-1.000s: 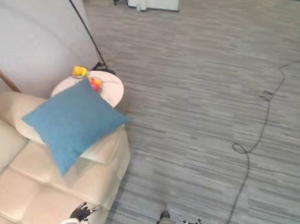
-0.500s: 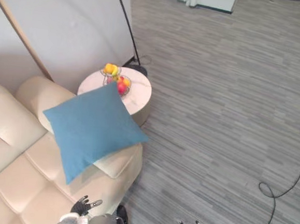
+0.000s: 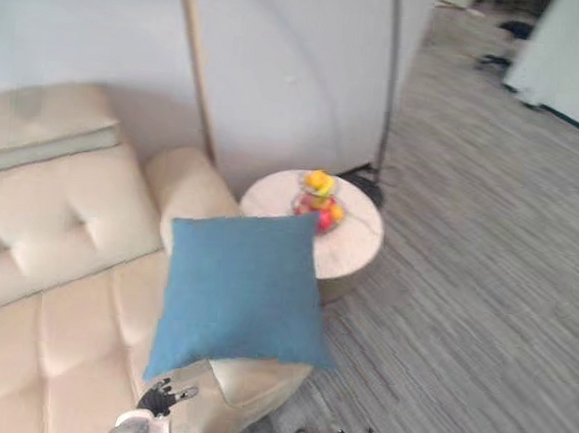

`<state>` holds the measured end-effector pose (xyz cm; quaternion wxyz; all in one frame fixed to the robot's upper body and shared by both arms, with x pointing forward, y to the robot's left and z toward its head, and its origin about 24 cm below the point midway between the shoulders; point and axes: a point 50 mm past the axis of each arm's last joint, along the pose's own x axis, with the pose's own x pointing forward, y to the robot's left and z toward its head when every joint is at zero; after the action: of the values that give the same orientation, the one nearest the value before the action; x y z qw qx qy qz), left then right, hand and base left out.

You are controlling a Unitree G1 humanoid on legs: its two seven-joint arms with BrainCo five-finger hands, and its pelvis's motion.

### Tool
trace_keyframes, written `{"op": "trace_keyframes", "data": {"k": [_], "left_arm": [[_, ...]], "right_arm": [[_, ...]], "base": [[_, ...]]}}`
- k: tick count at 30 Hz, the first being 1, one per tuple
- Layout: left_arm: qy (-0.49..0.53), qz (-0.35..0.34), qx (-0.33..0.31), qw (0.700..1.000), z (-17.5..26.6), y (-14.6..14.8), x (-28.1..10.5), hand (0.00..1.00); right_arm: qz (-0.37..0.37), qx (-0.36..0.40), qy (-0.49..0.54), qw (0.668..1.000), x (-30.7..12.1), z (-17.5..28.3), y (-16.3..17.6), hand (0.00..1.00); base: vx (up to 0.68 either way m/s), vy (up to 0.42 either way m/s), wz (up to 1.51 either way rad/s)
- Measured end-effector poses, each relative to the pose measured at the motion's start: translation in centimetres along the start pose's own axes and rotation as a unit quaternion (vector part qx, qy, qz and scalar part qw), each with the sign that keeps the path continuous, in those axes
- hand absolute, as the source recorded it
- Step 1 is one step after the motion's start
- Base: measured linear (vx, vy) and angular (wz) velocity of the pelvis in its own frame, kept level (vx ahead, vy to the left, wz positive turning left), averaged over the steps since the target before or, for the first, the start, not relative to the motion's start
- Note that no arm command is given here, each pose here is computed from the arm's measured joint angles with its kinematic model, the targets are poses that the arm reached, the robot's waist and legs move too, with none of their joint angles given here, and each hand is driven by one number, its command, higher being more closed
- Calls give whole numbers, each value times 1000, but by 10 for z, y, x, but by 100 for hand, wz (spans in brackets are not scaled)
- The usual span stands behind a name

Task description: Pick up cushions and gather them together orderly.

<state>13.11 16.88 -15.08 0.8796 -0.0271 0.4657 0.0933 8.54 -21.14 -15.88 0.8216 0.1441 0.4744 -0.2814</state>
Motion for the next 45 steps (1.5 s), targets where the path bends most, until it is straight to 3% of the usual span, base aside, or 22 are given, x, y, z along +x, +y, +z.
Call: {"op": "trace_keyframes", "data": {"k": [7,13,17,21,25,34,45], "left_arm": [[-1,-10,-22,1000,0,-11,-1,0],[-6,6,-9,1000,4,2,1,0],[-10,47,21,999,10,40,2,0],[-38,119,38,991,34,100,-2,0],[-83,150,38,984,58,124,-8,0],[-204,126,-3,971,116,106,-12,0],[-294,9,39,955,186,6,-8,0]], "right_arm": [[5,4,-9,1000,1,6,4,0],[-32,45,-1,998,-1,-1,-16,0],[-60,50,-26,997,3,19,-42,0],[-104,38,-108,988,2,77,-89,0],[-100,11,-199,975,-7,128,-100,0],[25,-63,-284,957,-13,174,-28,0],[179,-62,-323,927,-30,195,81,0]], "base": [[63,-164,47],[-56,14,49],[-40,68,6],[25,55,-13],[58,29,-8],[101,12,-5],[-37,19,7]]}}
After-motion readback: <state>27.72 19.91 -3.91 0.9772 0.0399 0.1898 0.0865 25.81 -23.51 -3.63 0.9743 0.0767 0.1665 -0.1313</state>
